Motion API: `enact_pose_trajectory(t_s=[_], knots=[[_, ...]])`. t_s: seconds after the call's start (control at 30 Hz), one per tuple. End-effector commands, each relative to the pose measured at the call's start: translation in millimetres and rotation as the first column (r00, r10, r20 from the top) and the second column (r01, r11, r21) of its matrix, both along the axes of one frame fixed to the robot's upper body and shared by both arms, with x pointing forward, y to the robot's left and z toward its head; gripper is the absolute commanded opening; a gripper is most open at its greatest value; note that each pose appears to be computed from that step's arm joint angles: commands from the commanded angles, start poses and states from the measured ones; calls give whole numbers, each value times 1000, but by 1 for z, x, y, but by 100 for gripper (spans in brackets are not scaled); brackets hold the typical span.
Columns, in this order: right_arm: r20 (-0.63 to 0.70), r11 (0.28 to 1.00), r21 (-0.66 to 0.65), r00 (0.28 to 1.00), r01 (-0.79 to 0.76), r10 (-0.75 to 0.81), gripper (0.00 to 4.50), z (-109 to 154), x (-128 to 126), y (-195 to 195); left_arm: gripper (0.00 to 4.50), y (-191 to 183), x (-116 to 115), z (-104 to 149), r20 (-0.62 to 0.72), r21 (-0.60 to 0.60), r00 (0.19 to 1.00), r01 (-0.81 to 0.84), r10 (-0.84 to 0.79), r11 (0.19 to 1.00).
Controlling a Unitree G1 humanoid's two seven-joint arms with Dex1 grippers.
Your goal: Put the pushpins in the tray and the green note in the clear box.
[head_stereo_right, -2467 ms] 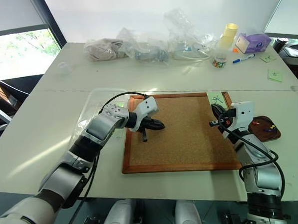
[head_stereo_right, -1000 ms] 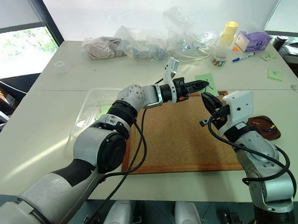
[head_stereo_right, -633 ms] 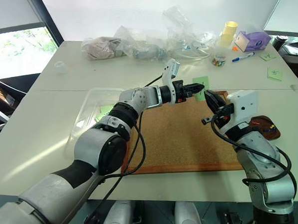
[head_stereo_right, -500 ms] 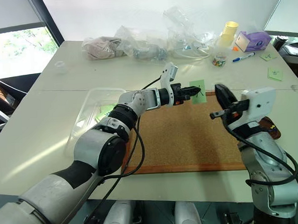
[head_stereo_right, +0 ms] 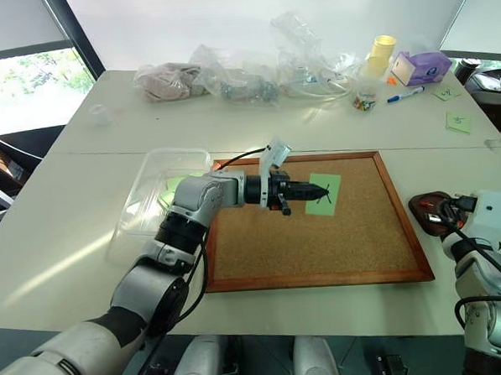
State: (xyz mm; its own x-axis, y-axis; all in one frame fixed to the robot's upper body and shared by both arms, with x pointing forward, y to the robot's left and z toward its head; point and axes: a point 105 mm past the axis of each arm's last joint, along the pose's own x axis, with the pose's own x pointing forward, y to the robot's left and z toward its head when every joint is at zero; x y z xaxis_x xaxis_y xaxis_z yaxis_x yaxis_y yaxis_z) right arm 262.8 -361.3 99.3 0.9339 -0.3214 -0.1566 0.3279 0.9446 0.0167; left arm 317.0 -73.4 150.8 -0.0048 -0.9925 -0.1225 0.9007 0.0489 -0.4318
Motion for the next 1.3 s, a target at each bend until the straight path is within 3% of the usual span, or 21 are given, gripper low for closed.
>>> enact_pose_trajectory(t_s=[0.03, 0.13, 0.23, 0.37, 0.47, 0.57, 0.7, 0.8, 0.83, 0.93, 1.0, 1.07, 1.17, 1.3], knots=[[43, 999, -30, 999, -14, 15, 0, 14, 3, -5, 7, -4, -7, 11, 47, -17, 998, 31, -30, 999], [31, 1000, -8, 999, -18, 18, 0, 7, 4, -6, 7, -4, -5, 8, 41, -8, 999, 3, -3, 1000], [39, 1000, -5, 999, -16, 17, 93, 8, 5, -7, 0, -4, -6, 9, 37, -14, 999, 3, -3, 1000], [34, 1000, -12, 999, -10, 11, 311, 7, 6, -8, 0, -3, -6, 9, 38, -12, 999, -3, 3, 1000], [38, 1000, -28, 999, 1, 0, 447, 8, 5, -10, 0, -3, -5, 10, 38, -14, 999, -7, 7, 1000], [59, 999, -47, 998, 11, -9, 447, 13, 3, -12, 0, -2, -4, 12, 42, -22, 999, -15, 16, 1000], [153, 991, -135, 988, 4, 17, 447, 39, 1, -8, 0, 6, 1, 25, 125, -45, 991, -39, 45, 998], [210, 979, -171, 967, -110, 145, 447, 63, 4, 16, 0, 28, 9, 33, 236, 8, 969, -81, 77, 997], [228, 962, -170, 942, -212, 248, 447, 73, 6, 37, 0, 42, 14, 38, 306, 38, 948, -108, 91, 993], [241, 829, -129, 794, -544, 558, 447, 93, 1, 107, 0, 83, 24, 66, 397, 61, 905, -196, 157, 979], [215, 730, -96, 702, -677, 679, 447, 94, -6, 138, 0, 104, 29, 75, 408, 98, 891, -258, 197, 961], [158, 603, -59, 589, -796, 792, 447, 91, -15, 171, 0, 135, 41, 80, 330, 173, 893, -374, 304, 911], [98, 461, -26, 457, -887, 884, 447, 86, -25, 202, 0, 171, 46, 100, 308, 199, 864, -469, 399, 861], [10, 353, -15, 353, -935, 936, 447, 75, -30, 221, 0, 197, 38, 108, 262, 259, 860, -500, 438, 826]])
